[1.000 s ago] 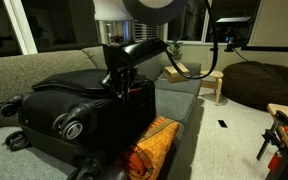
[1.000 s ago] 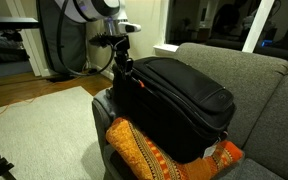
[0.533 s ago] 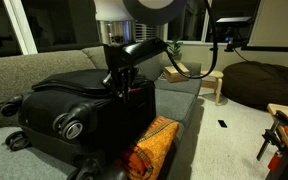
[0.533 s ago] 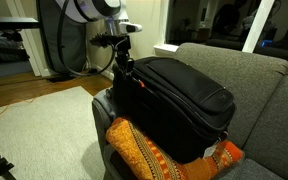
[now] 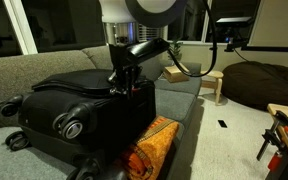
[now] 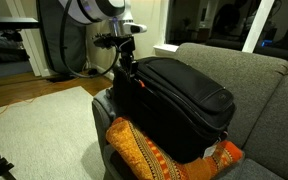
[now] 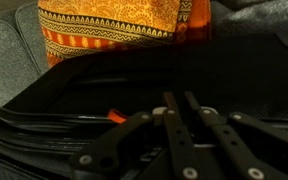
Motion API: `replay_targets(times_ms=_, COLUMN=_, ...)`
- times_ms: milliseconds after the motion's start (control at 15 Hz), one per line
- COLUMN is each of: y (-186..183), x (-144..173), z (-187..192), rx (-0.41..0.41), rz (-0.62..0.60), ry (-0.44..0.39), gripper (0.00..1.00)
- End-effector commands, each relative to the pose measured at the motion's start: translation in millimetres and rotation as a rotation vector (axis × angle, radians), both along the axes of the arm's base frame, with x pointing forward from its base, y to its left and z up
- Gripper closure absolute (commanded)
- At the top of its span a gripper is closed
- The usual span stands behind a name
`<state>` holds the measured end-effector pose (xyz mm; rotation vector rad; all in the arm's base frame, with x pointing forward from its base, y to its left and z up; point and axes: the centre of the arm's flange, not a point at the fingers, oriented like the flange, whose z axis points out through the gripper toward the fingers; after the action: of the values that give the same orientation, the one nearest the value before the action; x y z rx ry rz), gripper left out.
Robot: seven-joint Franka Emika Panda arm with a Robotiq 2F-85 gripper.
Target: Slide the zip to the right
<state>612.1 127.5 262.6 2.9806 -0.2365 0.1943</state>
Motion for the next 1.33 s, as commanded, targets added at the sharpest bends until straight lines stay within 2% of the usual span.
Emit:
replay_targets(times_ms=0, y=-19, x=-4, z=9, rx=-0.014, rz=-0.002, ry=-0.017, gripper=0.96)
replay_targets(times_ms=133, y=-16, x=-5, z=11, rx=-0.011, rz=-0.001, ry=-0.017, gripper=0.59)
replay_targets(times_ms=733, y=-5, x=-7, z=19, rx=-0.003, rz=0.079, ry=0.009, gripper=0.03)
replay_targets(times_ms=867, y=1, x=-8, z=21, rx=-0.001, rz=0.098, ry=0.011, gripper=0.00)
replay_targets(times_ms=1267, y=17, x=-6, z=23, rx=0.009, rz=0.154, ry=0.014, gripper=0.00)
